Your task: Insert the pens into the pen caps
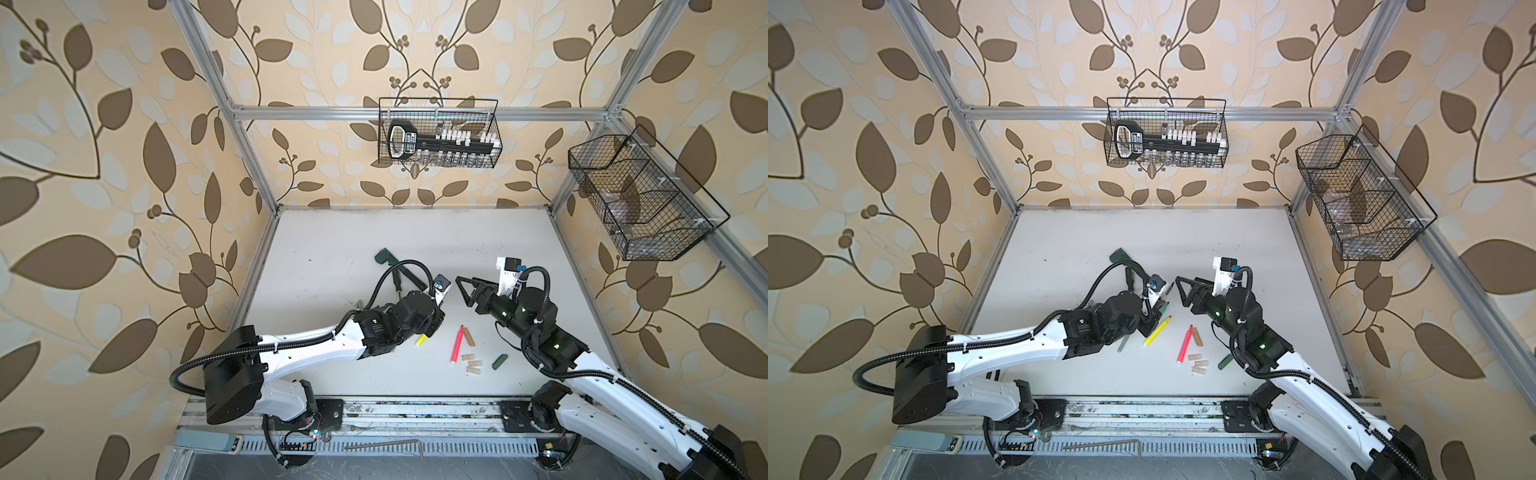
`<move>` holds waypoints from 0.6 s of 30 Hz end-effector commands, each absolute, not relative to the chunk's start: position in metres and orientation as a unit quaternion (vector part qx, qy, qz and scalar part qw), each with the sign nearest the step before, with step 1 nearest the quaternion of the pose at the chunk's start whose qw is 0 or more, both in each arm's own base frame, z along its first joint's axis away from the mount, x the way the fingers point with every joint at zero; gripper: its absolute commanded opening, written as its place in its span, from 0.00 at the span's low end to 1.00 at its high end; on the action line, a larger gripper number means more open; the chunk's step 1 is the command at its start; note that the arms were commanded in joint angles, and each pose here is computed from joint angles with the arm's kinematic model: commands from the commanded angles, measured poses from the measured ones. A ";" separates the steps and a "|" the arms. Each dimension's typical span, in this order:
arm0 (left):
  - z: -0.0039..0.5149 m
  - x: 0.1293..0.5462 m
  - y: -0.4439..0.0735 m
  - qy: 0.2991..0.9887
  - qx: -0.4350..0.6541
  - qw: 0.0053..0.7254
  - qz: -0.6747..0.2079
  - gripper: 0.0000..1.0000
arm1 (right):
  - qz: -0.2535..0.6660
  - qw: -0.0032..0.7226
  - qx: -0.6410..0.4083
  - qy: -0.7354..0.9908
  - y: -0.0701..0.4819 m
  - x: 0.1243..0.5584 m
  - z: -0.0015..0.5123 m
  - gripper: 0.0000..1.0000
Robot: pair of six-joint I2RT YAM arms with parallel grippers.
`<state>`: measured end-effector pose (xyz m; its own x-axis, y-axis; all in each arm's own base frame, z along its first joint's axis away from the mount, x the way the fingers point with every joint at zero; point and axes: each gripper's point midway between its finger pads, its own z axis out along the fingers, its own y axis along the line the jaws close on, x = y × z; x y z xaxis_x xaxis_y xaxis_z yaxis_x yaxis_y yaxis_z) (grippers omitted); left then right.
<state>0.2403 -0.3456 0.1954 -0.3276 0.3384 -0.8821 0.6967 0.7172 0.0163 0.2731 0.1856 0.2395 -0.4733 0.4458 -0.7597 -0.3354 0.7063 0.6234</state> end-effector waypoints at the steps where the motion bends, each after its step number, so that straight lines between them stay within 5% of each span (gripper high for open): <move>1: 0.221 0.235 -0.357 0.765 0.337 0.501 -0.223 0.00 | 0.407 0.508 0.023 0.759 0.199 0.271 0.248 0.72; 7: 0.222 0.228 -0.361 0.759 0.351 0.495 -0.236 0.00 | 0.421 0.490 0.019 0.763 0.208 0.273 0.241 0.67; 18: 0.224 0.229 -0.360 0.760 0.346 0.500 -0.229 0.00 | 0.447 0.460 0.010 0.767 0.225 0.271 0.233 0.40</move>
<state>0.2283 -0.3561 0.1957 -0.3095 0.3569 -0.8814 0.7546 0.6561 0.0007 0.2740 0.2152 0.2233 -0.5701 0.4217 -0.7051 -0.3630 0.6407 0.6766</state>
